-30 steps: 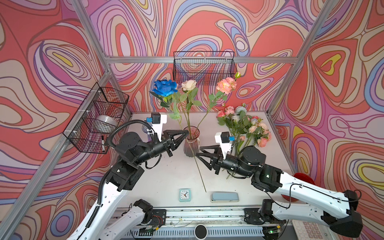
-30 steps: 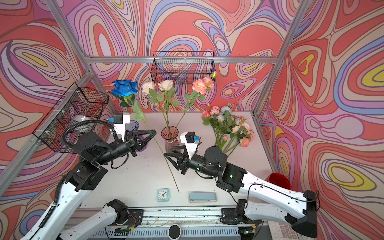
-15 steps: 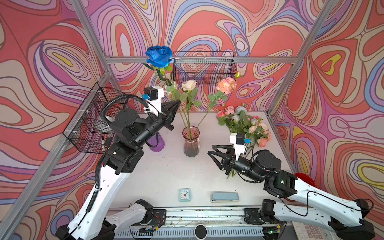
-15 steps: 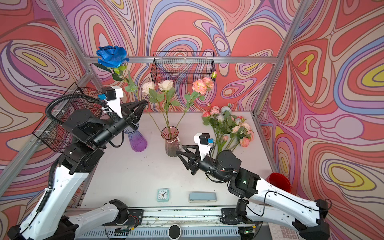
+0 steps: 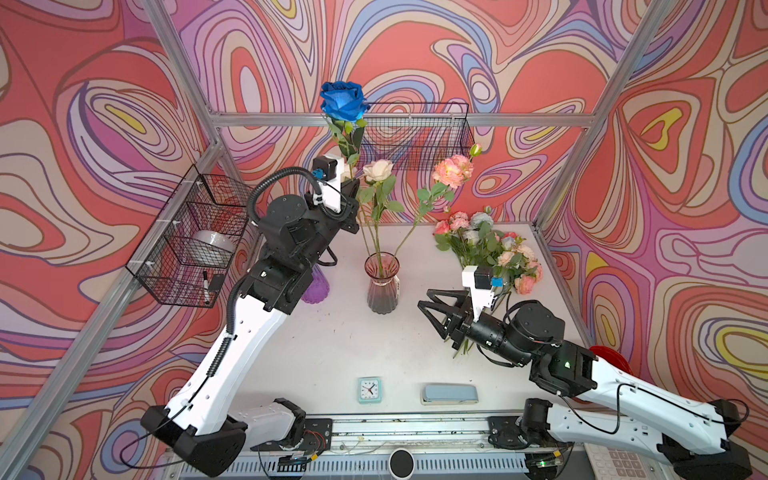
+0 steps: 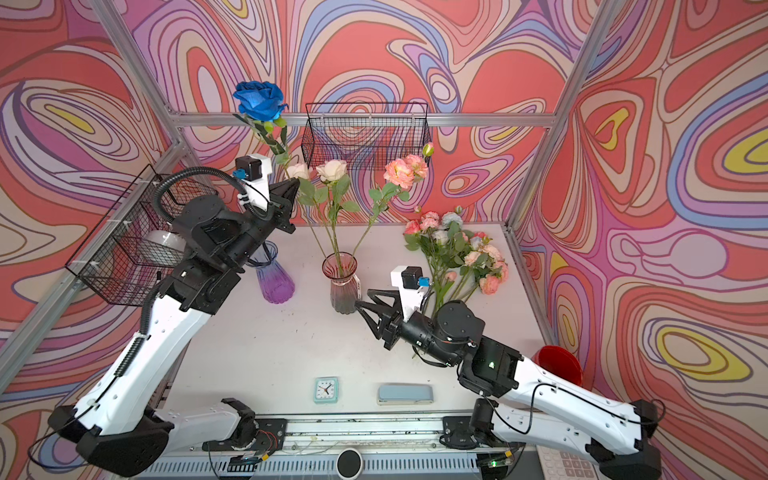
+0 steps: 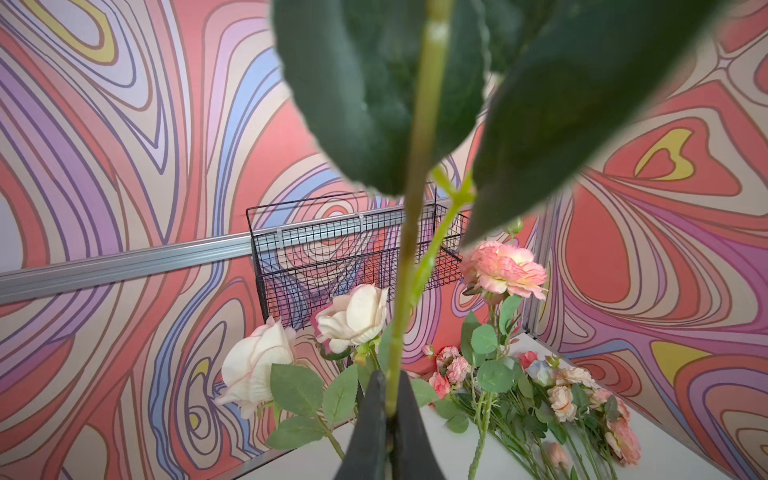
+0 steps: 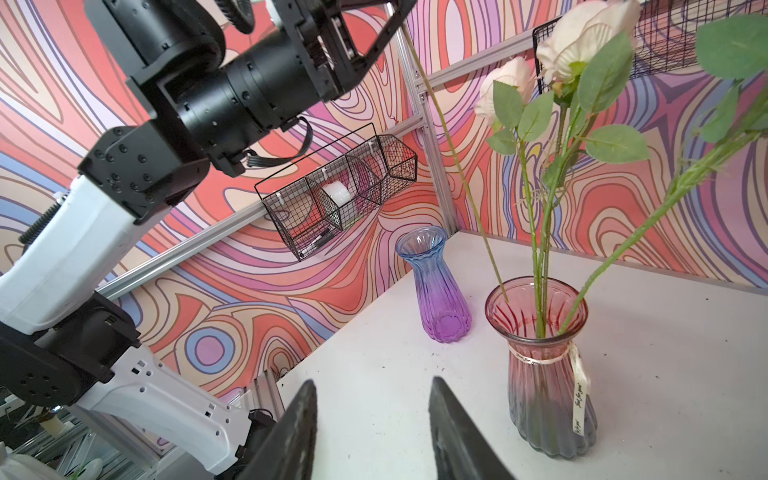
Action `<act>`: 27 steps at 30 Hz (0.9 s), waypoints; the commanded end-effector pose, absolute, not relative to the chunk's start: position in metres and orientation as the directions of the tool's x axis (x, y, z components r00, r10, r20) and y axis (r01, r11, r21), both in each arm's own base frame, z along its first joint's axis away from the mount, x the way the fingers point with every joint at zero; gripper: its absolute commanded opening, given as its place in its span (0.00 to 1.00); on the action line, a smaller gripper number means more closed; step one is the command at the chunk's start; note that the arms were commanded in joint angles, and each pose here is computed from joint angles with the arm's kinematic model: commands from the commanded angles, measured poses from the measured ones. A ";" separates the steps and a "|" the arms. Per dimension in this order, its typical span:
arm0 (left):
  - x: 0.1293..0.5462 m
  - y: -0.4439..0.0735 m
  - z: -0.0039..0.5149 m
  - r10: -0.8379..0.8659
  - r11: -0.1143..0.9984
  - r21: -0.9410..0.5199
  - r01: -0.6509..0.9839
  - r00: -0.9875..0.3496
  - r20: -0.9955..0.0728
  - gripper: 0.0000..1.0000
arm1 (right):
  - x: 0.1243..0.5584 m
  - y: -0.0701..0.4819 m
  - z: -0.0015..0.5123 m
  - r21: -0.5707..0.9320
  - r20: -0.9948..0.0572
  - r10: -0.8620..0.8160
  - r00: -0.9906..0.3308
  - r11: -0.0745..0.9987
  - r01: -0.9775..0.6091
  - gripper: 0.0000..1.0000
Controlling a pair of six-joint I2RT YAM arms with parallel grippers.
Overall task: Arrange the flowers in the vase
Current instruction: 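Lower the blue rose stem into the pink vase and open the left gripper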
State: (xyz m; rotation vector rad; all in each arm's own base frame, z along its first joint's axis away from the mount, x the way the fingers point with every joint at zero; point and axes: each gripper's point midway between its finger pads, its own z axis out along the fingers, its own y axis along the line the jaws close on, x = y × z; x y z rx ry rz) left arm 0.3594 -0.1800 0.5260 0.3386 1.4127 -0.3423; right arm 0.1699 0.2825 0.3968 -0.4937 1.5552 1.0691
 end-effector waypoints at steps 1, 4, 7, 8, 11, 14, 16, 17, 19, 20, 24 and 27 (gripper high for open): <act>0.371 -0.181 0.523 -0.010 0.917 0.050 0.396 0.148 -0.989 0.00 | 0.171 0.278 0.390 0.357 -0.934 0.218 -0.283 0.523 -0.774 0.45; 0.382 -0.187 0.500 0.000 0.915 0.037 0.402 0.092 -0.996 0.00 | 0.171 0.276 0.388 0.356 -0.934 0.217 -0.283 0.529 -0.770 0.45; 0.387 -0.188 0.475 -0.005 0.919 0.007 0.395 0.029 -1.000 0.08 | 0.172 0.275 0.388 0.358 -0.934 0.221 -0.282 0.533 -0.767 0.45; 0.389 -0.187 0.467 -0.007 0.922 -0.005 0.386 0.004 -1.000 0.12 | 0.172 0.275 0.387 0.358 -0.934 0.219 -0.283 0.535 -0.765 0.45; 0.389 -0.185 0.451 -0.024 0.925 -0.048 0.377 -0.067 -0.997 0.31 | 0.173 0.275 0.384 0.356 -0.934 0.216 -0.284 0.539 -0.764 0.45; 0.387 -0.181 0.441 -0.030 0.932 -0.071 0.355 -0.119 -0.992 0.57 | 0.174 0.276 0.382 0.362 -0.932 0.220 -0.287 0.539 -0.761 0.46; 0.385 -0.180 0.437 -0.024 0.933 -0.073 0.351 -0.143 -0.989 0.65 | 0.174 0.277 0.381 0.363 -0.932 0.218 -0.290 0.541 -0.759 0.47; 0.383 -0.179 0.437 -0.029 0.933 -0.081 0.351 -0.152 -0.988 0.68 | 0.174 0.277 0.381 0.363 -0.932 0.216 -0.292 0.541 -0.759 0.48; 0.377 -0.178 0.442 -0.050 0.927 -0.103 0.361 -0.152 -0.987 0.74 | 0.176 0.278 0.379 0.368 -0.930 0.215 -0.298 0.546 -0.753 0.50; 0.372 -0.177 0.448 -0.070 0.922 -0.120 0.368 -0.146 -0.987 0.77 | 0.177 0.278 0.376 0.372 -0.928 0.215 -0.303 0.554 -0.745 0.51; 0.349 -0.176 0.481 -0.158 0.886 -0.191 0.422 -0.113 -0.981 0.89 | 0.186 0.279 0.366 0.380 -0.924 0.205 -0.323 0.592 -0.711 0.57; 0.330 -0.173 0.506 -0.223 0.855 -0.237 0.460 -0.087 -0.971 0.94 | 0.193 0.283 0.353 0.383 -0.919 0.186 -0.347 0.626 -0.679 0.60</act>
